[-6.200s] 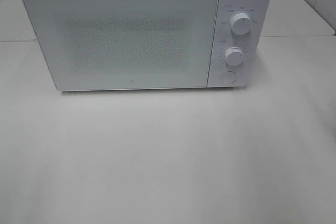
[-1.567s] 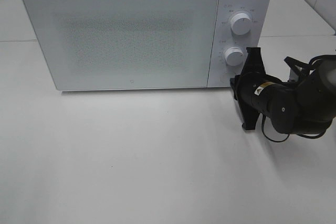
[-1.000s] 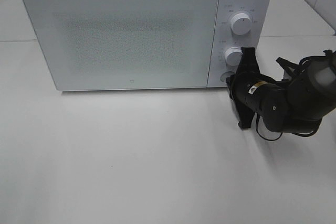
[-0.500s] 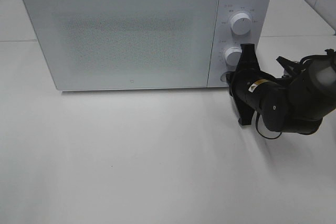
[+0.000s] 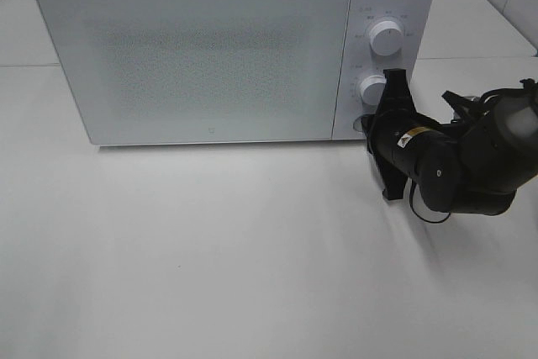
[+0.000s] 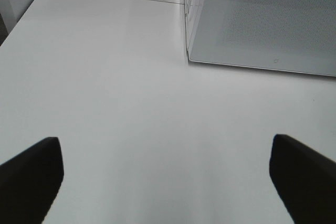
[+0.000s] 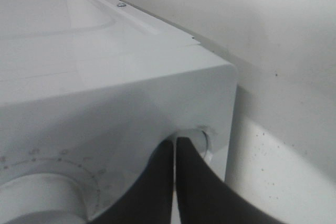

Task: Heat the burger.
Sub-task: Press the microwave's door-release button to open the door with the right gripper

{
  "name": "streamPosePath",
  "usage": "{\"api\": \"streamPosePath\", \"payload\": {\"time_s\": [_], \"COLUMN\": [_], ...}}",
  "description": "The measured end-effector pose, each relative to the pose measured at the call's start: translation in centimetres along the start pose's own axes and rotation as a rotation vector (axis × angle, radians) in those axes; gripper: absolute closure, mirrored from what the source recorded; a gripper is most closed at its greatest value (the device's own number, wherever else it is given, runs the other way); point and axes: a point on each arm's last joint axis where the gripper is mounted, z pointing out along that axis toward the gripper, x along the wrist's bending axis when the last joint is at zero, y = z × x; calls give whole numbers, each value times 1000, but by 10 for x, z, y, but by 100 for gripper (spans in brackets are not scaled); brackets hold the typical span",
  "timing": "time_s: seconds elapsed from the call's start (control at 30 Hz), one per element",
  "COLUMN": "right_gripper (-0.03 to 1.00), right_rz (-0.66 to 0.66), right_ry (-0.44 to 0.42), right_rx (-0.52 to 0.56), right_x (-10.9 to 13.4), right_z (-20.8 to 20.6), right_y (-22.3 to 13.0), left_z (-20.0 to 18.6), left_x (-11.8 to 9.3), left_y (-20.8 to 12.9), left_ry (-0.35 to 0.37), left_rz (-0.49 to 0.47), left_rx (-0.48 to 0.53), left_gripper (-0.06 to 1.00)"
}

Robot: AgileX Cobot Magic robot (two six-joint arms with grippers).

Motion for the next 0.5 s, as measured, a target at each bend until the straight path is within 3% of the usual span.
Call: {"api": "streamPosePath", "payload": {"time_s": [0.5], "right_gripper": [97], "right_rz": [-33], "right_ry": [-3], "right_rx": [-27], "right_x": [6], "right_z": [6], "right_y": [-3], "left_z": [0], "left_x": [0], "left_y": [0], "left_ry": [0], "left_rz": [0], "left_rx": [0], "left_gripper": [-5]}}
